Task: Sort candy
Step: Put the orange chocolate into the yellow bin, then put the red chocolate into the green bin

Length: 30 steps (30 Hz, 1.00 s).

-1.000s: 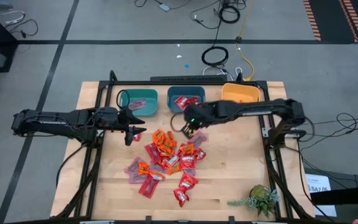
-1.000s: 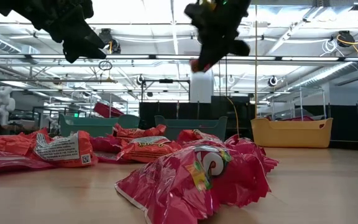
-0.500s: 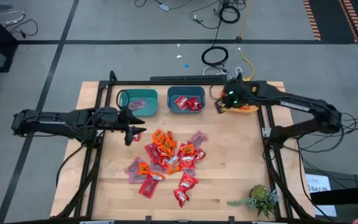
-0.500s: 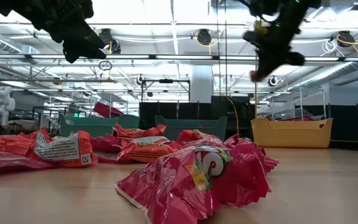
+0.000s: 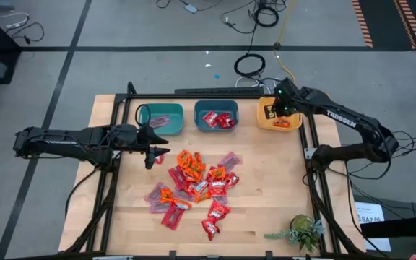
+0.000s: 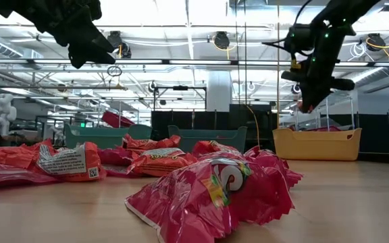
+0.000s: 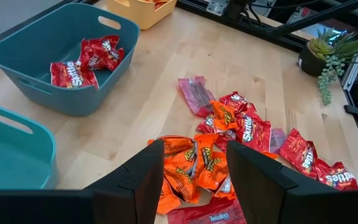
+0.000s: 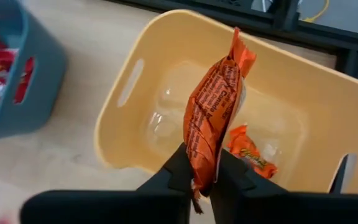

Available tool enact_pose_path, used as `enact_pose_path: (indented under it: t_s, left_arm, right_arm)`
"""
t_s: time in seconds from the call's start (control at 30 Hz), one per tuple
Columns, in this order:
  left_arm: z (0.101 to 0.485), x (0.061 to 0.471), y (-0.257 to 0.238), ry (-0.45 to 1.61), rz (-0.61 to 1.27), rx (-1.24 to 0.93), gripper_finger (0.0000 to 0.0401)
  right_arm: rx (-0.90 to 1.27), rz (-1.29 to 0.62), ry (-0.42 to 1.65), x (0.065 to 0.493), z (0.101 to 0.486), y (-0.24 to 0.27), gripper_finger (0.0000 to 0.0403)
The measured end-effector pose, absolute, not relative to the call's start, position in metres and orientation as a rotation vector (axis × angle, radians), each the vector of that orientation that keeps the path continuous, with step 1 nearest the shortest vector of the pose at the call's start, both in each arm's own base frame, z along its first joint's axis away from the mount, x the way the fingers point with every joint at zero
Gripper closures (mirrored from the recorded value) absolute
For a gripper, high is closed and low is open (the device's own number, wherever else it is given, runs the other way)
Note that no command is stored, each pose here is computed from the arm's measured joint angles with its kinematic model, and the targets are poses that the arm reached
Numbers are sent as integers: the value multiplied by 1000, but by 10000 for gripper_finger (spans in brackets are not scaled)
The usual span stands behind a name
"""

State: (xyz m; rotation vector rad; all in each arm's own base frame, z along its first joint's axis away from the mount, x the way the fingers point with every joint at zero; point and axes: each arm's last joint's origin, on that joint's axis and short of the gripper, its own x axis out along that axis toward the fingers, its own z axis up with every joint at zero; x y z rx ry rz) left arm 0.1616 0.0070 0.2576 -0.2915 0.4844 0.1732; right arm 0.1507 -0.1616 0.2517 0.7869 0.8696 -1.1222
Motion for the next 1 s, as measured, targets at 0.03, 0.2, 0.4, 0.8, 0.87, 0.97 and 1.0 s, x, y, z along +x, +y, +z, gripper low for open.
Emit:
enact_pose_path:
  t_s: [0.03,0.2,0.4,0.8,0.87,0.97,1.0]
  left_arm:
    - [258,162,7,484,173,-291,218]
    - [258,162,7,484,173,-291,218]
    - [258,162,7,484,173,-291,218]
    - [258,162,7,484,173,-291,218]
    - [258,162,7,484,173,-291,218]
    - [258,162,7,484,173,-291,218]
    - [258,162,7,484,173,-291,218]
  right_arm:
    - [791,-1131,869,150,251,-164,354]
    - [787,-1143,880,147,249,-170,293]
    - [790,-1149,876,145,249,-171,235]
    - [805,-1125,878,146,249,-170,207]
    - [807,-1124,879,146,249,-170,206]
    - [806,-1124,879,146,249,-170,206]
    - [806,-1124,879,146,249,-170,206]
